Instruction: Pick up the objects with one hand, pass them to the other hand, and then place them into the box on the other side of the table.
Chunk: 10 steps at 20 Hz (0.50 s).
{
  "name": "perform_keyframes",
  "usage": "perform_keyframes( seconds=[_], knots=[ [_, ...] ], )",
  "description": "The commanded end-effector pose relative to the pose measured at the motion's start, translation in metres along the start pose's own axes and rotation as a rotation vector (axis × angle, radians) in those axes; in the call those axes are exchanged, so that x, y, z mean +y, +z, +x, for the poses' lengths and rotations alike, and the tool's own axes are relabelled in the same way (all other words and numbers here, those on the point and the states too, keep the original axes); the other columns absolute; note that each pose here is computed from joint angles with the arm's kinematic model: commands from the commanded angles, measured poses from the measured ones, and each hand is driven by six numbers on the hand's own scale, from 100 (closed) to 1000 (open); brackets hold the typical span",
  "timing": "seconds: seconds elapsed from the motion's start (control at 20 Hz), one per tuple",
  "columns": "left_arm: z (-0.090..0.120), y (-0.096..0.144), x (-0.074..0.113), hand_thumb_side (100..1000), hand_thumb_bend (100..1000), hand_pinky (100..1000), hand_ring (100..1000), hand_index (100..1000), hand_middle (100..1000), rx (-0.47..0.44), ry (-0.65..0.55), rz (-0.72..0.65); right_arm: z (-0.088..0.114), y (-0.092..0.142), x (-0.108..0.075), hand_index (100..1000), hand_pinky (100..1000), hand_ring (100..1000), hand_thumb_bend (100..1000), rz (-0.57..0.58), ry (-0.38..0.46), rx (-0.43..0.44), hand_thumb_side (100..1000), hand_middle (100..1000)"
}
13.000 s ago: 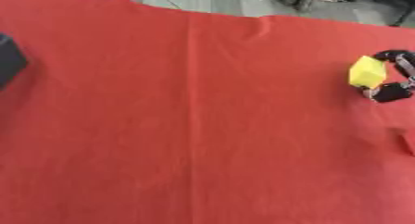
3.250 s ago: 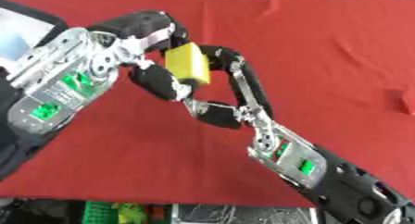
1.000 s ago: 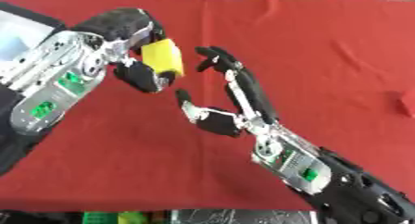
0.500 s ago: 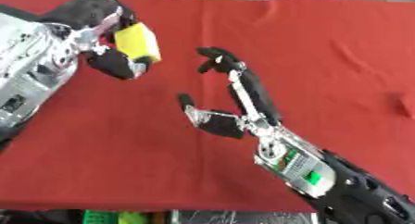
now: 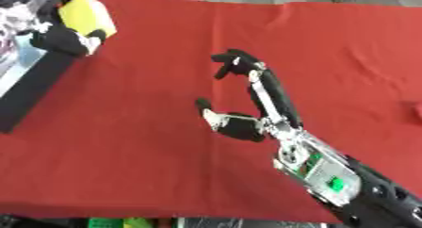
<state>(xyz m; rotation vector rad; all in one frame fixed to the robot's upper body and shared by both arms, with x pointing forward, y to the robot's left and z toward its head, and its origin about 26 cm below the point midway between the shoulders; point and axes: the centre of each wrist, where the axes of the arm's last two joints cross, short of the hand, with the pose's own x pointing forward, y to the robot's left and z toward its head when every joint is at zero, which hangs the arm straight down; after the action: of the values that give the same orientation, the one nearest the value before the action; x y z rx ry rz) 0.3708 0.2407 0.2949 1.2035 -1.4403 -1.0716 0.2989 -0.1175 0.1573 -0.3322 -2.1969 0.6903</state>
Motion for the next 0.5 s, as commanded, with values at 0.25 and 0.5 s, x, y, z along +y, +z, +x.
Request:
perform_keyframes(
  seconds=[0.25,0.5],
  knots=[
    [-0.037,0.000,0.027,144,100,621,486,394,378,0.141,0.129,0.059,0.014,-0.004,-0.022,790,770,921,347,-0.079,-0.043,-0.015,145,555],
    [-0.038,-0.001,0.035,131,100,619,487,396,379,0.153,0.166,0.093,0.016,-0.004,-0.024,788,771,918,349,-0.092,-0.051,-0.016,143,553]
  ],
)
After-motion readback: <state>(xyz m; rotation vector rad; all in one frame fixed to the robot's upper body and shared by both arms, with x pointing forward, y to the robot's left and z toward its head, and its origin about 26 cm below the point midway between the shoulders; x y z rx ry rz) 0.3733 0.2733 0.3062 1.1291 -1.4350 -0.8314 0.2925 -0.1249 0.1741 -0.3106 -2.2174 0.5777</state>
